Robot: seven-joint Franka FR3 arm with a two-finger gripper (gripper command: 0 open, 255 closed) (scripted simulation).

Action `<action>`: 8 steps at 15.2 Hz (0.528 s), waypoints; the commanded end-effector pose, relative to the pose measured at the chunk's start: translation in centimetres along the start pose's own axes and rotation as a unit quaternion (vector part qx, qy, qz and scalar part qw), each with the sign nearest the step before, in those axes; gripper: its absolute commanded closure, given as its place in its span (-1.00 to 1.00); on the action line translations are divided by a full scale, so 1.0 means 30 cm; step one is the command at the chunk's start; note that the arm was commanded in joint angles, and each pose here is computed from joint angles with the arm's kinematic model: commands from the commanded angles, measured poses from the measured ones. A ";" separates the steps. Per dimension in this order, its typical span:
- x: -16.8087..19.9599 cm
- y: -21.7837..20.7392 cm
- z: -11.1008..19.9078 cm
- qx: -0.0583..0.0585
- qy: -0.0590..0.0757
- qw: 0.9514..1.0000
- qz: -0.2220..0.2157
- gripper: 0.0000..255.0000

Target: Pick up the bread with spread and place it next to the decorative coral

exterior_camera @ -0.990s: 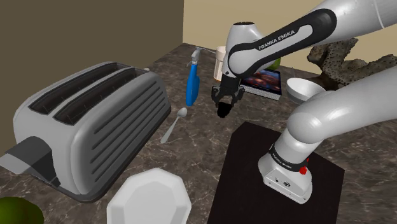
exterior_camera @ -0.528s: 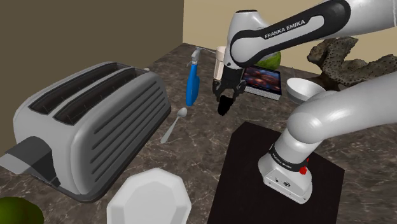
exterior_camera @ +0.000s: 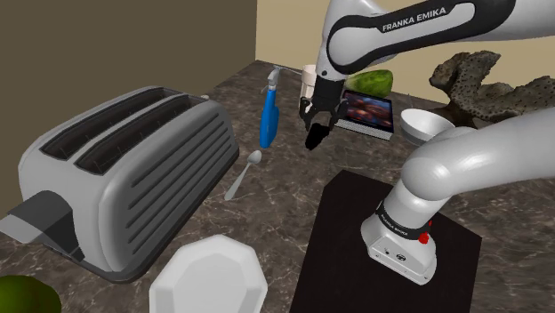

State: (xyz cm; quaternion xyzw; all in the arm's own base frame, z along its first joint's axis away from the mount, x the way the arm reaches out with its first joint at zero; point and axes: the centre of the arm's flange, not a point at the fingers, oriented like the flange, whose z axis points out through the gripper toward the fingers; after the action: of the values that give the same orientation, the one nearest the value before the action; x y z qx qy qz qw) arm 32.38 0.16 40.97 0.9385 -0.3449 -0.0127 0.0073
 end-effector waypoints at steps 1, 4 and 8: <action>-0.004 0.000 -0.033 0.000 0.000 1.000 0.000 1.00; -0.005 0.002 -0.086 0.000 0.000 1.000 0.000 1.00; -0.006 0.003 -0.156 0.000 0.000 1.000 0.000 1.00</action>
State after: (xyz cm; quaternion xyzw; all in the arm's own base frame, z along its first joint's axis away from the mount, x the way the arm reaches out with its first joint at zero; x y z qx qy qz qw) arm 32.32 0.25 45.16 0.9386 -0.3448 -0.0129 0.0073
